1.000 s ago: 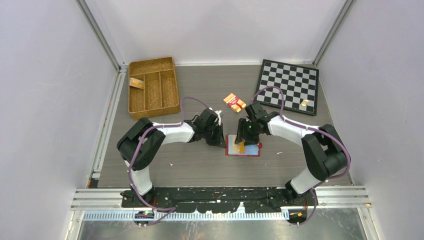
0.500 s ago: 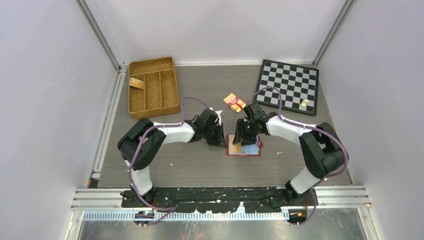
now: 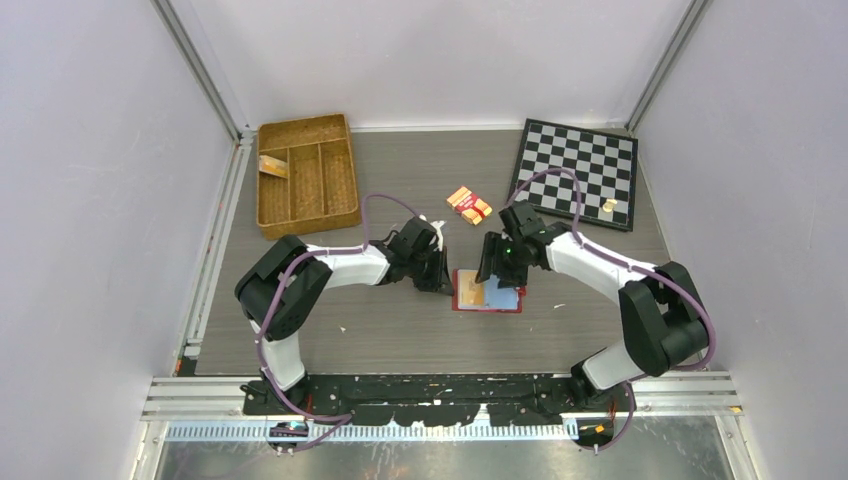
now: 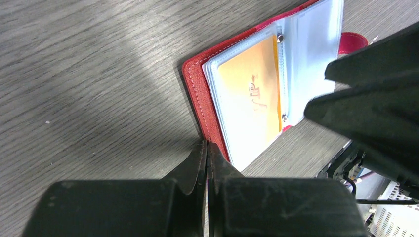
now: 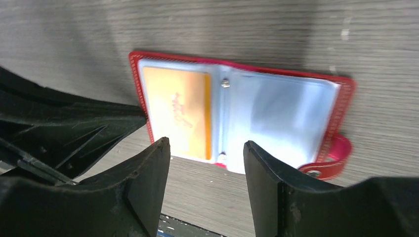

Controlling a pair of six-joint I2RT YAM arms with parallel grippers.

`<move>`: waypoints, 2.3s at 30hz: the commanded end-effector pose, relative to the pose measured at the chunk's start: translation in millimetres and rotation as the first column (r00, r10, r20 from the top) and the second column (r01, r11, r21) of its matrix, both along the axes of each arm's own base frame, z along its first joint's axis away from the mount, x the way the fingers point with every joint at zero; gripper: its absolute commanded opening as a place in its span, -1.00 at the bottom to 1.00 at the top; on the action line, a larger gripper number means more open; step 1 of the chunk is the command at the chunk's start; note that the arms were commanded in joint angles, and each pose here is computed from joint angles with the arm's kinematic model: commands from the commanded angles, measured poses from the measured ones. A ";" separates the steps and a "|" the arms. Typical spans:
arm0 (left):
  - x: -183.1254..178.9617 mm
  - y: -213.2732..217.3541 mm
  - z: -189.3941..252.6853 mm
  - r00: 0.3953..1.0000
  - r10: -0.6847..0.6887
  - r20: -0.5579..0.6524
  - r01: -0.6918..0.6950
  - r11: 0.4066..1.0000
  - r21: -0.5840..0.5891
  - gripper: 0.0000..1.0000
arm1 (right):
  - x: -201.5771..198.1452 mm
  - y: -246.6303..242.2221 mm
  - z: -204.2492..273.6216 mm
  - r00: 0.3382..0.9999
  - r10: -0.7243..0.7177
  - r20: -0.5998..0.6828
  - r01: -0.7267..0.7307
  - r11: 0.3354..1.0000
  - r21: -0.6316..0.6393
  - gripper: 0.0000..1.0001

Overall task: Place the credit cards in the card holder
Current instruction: Insert the credit card into the card holder, then turn over the card slot in the card holder.

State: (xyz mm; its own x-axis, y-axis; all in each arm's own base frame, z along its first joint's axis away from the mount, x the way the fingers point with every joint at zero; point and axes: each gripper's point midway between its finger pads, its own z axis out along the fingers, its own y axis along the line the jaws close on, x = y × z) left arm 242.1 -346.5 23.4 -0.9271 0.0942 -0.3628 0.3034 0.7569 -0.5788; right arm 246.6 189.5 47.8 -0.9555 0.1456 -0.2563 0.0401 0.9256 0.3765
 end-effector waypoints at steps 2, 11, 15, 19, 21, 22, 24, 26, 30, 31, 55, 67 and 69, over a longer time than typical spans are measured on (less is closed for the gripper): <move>2.5 3.3 1.3 1.000 0.006 0.026 -0.006 1.000 0.029 -1.00 | -4.2 -29.6 -5.0 0.998 -0.059 -0.019 0.058 0.997 -0.055 0.20; 2.0 4.3 1.3 1.000 0.007 0.027 -0.008 0.999 0.031 -1.00 | -6.8 -51.8 -10.3 0.992 -0.117 -0.035 0.113 0.988 -0.103 0.17; 2.1 4.5 1.1 1.000 0.008 0.028 -0.009 0.999 0.032 -1.00 | -7.7 -54.3 -10.9 0.992 -0.119 -0.037 0.114 0.988 -0.106 0.18; 1.7 4.6 0.9 1.000 0.007 0.026 -0.008 0.999 0.032 -1.00 | -8.2 -54.3 -12.9 0.992 -0.118 -0.043 0.113 0.988 -0.107 0.17; 1.1 5.1 0.2 1.000 0.007 0.025 -0.008 0.999 0.034 -1.00 | -7.8 -53.7 -13.4 0.992 -0.118 -0.042 0.113 0.988 -0.103 0.17; 0.9 5.3 0.1 1.000 0.007 0.023 -0.008 0.999 0.035 -1.00 | -8.5 -53.4 -14.2 0.992 -0.117 -0.045 0.112 0.989 -0.101 0.17; 1.1 5.2 0.2 1.000 0.007 0.024 -0.008 0.999 0.035 -1.00 | -8.8 -52.5 -15.8 0.992 -0.116 -0.048 0.111 0.989 -0.097 0.16; 1.2 5.2 0.1 1.000 0.008 0.024 -0.008 0.999 0.035 -1.00 | -8.5 -50.4 -16.9 0.992 -0.115 -0.051 0.110 0.990 -0.087 0.15; 0.9 5.2 0.5 1.000 0.007 0.024 -0.007 0.999 0.034 -1.00 | -9.3 -48.2 -21.6 0.992 -0.111 -0.063 0.106 0.991 -0.079 0.13; 0.8 5.1 0.7 1.000 0.007 0.023 -0.008 0.999 0.033 -1.00 | -9.5 -47.2 -22.2 0.992 -0.108 -0.065 0.104 0.992 -0.074 0.13; 2.0 2.8 1.9 1.000 0.002 0.026 -0.003 1.000 0.028 -1.00 | 0.0 7.9 -3.2 0.999 0.004 -0.051 0.007 0.973 0.232 0.04; 4.5 2.5 2.8 0.999 0.006 0.033 -0.007 0.999 0.031 -1.00 | -3.8 47.7 12.7 0.992 0.121 -0.031 -0.101 0.926 0.363 0.03; 4.2 3.7 2.7 0.999 0.007 0.034 -0.009 0.999 0.034 -1.00 | -3.0 53.5 16.9 0.991 0.130 -0.022 -0.113 0.922 0.370 0.03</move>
